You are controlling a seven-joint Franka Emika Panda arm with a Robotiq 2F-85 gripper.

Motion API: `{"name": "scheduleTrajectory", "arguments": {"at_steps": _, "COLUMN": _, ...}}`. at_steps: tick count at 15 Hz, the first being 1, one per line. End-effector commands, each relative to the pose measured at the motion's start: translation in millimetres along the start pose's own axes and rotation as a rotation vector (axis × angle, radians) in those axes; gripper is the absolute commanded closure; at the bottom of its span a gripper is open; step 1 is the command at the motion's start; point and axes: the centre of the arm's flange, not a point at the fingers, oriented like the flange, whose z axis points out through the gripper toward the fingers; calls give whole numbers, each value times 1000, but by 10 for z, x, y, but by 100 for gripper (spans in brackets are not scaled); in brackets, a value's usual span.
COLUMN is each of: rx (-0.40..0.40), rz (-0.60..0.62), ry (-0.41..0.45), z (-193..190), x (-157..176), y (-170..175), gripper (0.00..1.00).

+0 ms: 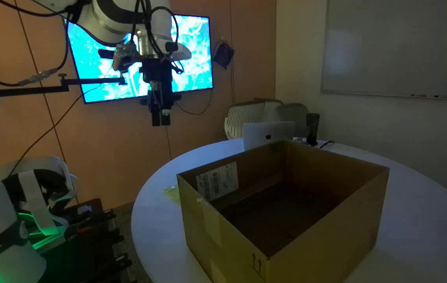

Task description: Put the marker on the cloth, then fold the cloth and put it in the box

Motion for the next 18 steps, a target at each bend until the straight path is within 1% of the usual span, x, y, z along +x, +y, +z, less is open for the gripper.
{"name": "scheduleTrajectory", "arguments": {"at_steps": 1, "rx": 0, "rz": 1, "ry": 3, "z": -13, "x": 4, "y": 2, "gripper": 0}}
{"name": "scheduleTrajectory", "arguments": {"at_steps": 4, "rx": 1, "rz": 2, "ry": 9, "z": -42, "x": 11, "y": 7, "gripper": 0}}
{"name": "scheduleTrajectory", "arguments": {"at_steps": 6, "rx": -6, "rz": -33, "ry": 20, "z": 9, "x": 137, "y": -102, "gripper": 0}}
{"name": "scheduleTrajectory", "arguments": {"at_steps": 7, "rx": -9, "rz": -59, "ry": 23, "z": 56, "x": 239, "y": -213, "gripper": 0}}
{"name": "scheduleTrajectory", "arguments": {"at_steps": 9, "rx": -12, "rz": -122, "ry": 49, "z": 148, "x": 500, "y": -529, "gripper": 0}}
{"name": "scheduleTrajectory", "arguments": {"at_steps": 11, "rx": -7, "rz": -198, "ry": 76, "z": 247, "x": 749, "y": -925, "gripper": 0}}
{"name": "scheduleTrajectory", "arguments": {"at_steps": 14, "rx": -5, "rz": -315, "ry": 109, "z": 403, "x": 1077, "y": -1593, "gripper": 0}}
{"name": "scheduleTrajectory", "arguments": {"at_steps": 15, "rx": 7, "rz": -358, "ry": 112, "z": 463, "x": 1169, "y": -1814, "gripper": 0}}
{"name": "scheduleTrajectory", "arguments": {"at_steps": 18, "rx": 9, "rz": -449, "ry": 130, "z": 631, "x": 1420, "y": -2482, "gripper": 0}}
